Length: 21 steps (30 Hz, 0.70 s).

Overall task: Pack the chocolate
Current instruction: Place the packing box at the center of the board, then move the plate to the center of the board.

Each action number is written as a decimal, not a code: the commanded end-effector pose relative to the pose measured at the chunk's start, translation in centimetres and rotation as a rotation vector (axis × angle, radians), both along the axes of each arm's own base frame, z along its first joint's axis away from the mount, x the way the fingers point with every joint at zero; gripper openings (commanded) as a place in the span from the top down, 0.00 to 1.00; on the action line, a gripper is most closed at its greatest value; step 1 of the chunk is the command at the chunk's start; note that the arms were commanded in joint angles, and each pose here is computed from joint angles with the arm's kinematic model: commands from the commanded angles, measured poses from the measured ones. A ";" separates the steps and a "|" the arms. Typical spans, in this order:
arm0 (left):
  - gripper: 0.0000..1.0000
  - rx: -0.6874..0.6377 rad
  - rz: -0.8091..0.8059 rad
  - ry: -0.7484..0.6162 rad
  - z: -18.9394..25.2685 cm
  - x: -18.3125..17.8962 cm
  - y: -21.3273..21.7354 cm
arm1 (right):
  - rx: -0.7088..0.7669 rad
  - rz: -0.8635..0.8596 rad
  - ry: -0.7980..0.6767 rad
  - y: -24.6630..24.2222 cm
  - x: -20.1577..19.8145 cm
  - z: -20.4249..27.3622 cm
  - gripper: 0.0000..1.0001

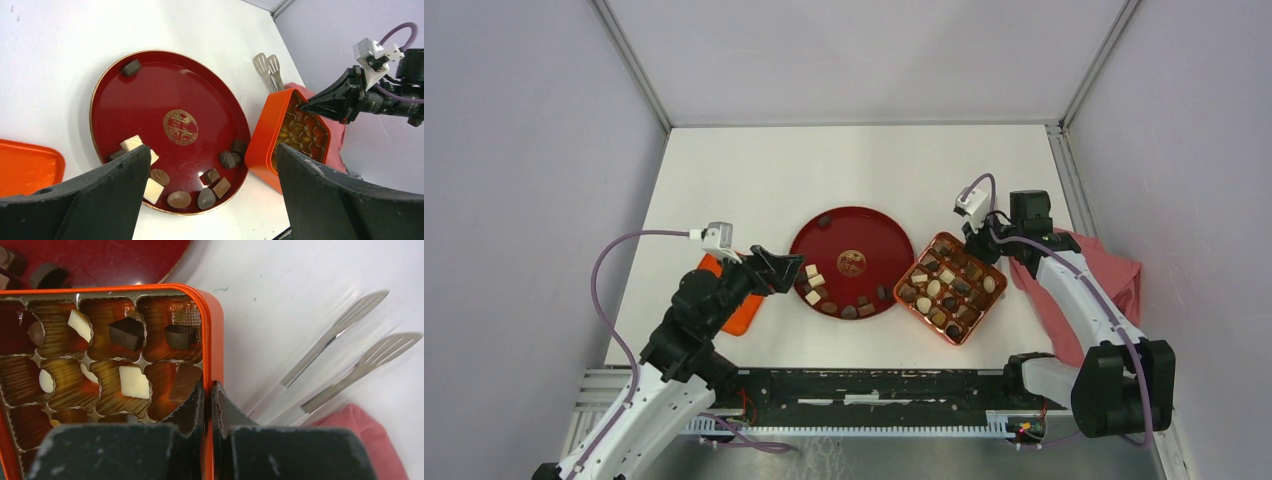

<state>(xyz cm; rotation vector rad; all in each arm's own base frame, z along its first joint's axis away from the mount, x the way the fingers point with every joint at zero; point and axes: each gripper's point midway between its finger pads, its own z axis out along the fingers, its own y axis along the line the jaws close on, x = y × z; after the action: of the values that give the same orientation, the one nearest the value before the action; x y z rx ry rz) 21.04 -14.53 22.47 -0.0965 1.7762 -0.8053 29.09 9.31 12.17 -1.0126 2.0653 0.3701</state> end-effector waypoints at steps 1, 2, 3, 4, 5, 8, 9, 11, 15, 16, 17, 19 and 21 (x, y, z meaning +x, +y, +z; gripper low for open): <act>0.01 -0.006 0.036 0.017 0.8 0.6 0.3 | -0.014 -0.043 -0.001 -0.8 -0.1 0.7 1.00; 0.01 -0.003 0.036 0.021 0.9 0.6 0.3 | -0.030 -0.038 -0.008 -1.2 -0.4 0.7 1.00; 0.01 0.000 0.037 0.027 0.9 0.7 0.3 | -0.040 -0.030 -0.011 -1.6 -0.6 0.8 1.00; 0.01 0.003 0.034 0.032 0.8 0.7 0.2 | -0.051 -0.013 -0.015 -1.8 -0.8 0.9 1.00; 0.01 0.004 0.033 0.033 0.9 0.7 0.2 | -0.066 -0.006 -0.012 -2.1 -1.0 0.9 1.00; 0.01 0.005 0.029 0.037 1.1 0.7 0.1 | -0.111 0.033 0.056 -2.7 -2.0 -0.2 1.00; 0.01 0.003 0.029 0.040 1.1 0.7 0.1 | -0.119 0.047 0.090 -2.7 -2.4 -1.0 1.00; 0.01 -0.003 0.023 0.046 1.0 0.7 -0.1 | -0.136 0.080 0.138 -2.8 -3.2 -2.4 1.00; 0.01 -0.002 0.029 0.086 0.5 0.7 -0.2 | -0.152 0.057 0.154 -3.0 -2.5 -3.7 1.00; 0.01 0.002 0.030 0.097 0.4 0.8 -0.2 | -0.149 0.045 0.155 -2.9 -2.0 -3.8 1.00; 0.01 0.012 0.030 0.111 0.1 0.9 -0.3 | -0.148 0.036 0.157 -2.7 -1.4 -3.9 1.00; 0.01 0.044 0.040 0.139 -0.5 1.4 -0.3 | -0.141 0.034 0.177 -2.0 -0.6 -4.4 1.00; 0.01 0.092 0.081 0.176 -1.4 2.3 0.1 | -0.127 0.028 0.209 -1.3 0.3 -4.8 1.00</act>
<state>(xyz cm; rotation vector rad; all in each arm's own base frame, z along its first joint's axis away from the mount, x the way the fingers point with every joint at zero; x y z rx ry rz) 22.09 -14.85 20.45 -0.1301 1.9327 -0.7332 26.26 6.74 6.63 -1.1634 2.3099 0.3771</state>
